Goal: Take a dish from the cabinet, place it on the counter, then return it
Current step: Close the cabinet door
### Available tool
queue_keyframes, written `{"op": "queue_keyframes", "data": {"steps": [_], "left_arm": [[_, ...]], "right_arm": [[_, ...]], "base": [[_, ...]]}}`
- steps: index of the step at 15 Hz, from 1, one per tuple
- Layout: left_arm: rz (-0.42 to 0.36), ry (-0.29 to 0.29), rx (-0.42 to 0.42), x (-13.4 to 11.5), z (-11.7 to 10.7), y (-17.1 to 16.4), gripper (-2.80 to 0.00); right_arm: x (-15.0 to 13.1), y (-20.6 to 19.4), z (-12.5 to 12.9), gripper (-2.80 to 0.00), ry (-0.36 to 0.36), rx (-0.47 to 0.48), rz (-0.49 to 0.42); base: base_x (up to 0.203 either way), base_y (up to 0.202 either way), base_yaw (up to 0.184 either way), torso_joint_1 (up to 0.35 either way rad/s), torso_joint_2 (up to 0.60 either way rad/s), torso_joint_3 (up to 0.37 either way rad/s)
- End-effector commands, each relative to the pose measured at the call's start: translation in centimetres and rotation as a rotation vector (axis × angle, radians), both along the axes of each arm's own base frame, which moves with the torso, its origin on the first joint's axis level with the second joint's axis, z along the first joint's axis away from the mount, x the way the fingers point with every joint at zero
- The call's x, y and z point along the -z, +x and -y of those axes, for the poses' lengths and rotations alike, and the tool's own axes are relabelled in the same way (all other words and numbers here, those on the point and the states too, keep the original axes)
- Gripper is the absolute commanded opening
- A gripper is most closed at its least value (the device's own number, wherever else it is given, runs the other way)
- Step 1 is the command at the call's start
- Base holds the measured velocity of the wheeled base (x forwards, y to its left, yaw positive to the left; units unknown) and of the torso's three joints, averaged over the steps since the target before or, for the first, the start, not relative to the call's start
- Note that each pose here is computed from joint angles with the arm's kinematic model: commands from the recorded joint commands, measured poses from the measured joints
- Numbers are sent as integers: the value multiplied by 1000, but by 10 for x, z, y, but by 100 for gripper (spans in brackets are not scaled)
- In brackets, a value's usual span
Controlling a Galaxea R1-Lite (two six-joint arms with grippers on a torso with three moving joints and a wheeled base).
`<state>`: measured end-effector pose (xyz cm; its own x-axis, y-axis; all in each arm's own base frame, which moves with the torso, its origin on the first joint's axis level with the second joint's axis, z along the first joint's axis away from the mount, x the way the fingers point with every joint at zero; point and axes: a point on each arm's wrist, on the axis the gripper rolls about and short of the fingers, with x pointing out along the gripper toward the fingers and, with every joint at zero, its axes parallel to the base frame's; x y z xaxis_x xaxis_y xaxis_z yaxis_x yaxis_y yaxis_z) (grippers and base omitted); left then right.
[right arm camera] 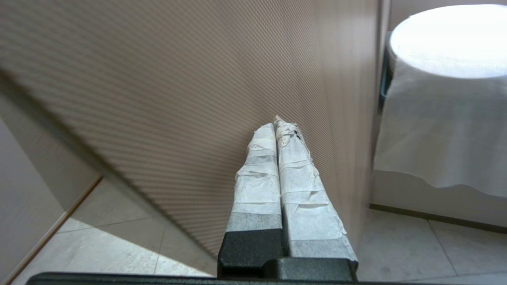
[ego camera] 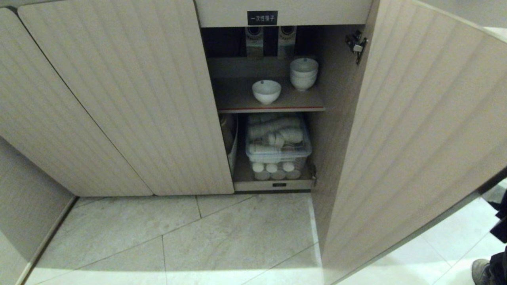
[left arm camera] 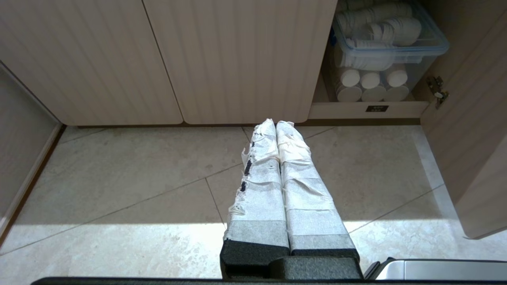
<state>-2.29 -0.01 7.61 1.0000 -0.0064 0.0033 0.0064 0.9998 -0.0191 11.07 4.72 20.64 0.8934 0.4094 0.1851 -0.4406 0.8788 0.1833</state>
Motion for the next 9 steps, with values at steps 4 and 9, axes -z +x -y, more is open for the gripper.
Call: {"op": "queue_keyframes", "data": {"steps": [4,9], "left_arm": [[0,-1,1,0,0,0,-280],[0,-1,1,0,0,0,-280]], "right_arm": [[4,15,-15,-280,-2,-55,-12],[-5,33,-31,-280,6,-99,8]], "base": [[0,0,0,0,0,0],[0,0,0,0,0,0]]}}
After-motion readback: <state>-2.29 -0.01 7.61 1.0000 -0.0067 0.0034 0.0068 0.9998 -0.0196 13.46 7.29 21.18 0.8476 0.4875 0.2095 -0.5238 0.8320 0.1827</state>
